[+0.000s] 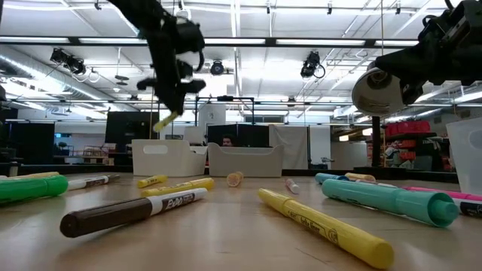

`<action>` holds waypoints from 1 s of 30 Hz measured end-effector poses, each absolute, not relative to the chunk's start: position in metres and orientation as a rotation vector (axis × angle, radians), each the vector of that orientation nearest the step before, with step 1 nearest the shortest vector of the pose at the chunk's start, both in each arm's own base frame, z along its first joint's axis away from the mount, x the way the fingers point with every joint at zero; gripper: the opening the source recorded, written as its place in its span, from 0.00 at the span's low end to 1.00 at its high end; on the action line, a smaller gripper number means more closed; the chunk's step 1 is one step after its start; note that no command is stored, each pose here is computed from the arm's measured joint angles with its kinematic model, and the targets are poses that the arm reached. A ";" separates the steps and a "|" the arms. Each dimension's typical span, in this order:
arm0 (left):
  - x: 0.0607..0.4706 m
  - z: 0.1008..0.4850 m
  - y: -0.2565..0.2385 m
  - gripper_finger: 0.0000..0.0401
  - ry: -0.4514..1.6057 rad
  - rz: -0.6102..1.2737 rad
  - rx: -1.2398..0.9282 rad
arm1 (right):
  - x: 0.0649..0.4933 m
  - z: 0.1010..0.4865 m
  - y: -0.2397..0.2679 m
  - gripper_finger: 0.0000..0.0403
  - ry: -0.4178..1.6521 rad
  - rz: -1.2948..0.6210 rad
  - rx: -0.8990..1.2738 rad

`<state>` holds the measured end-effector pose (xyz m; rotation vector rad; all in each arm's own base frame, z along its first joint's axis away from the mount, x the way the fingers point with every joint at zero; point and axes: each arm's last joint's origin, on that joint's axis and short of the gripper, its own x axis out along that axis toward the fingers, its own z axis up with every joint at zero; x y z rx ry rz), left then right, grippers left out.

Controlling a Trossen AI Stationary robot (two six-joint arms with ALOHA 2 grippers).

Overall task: Pick & Place Markers
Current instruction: Put the yellow highlighter pen into the white bin

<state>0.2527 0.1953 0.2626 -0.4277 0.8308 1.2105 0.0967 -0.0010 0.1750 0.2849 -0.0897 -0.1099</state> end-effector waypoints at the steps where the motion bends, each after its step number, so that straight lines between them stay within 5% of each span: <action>1: 0.252 0.254 0.198 0.16 0.847 1.212 -0.436 | 0.097 0.175 -0.001 0.07 -0.090 -0.110 0.285; 13: 0.251 0.180 0.209 0.19 1.004 1.194 -0.486 | 0.097 0.175 -0.001 0.07 -0.090 -0.110 0.285; 23: 0.252 0.163 0.211 0.21 1.047 1.184 -0.520 | 0.097 0.175 -0.001 0.07 -0.090 -0.110 0.285; 30: 0.251 0.163 0.211 0.32 1.046 1.194 -0.537 | 0.097 0.175 -0.001 0.07 -0.090 -0.110 0.285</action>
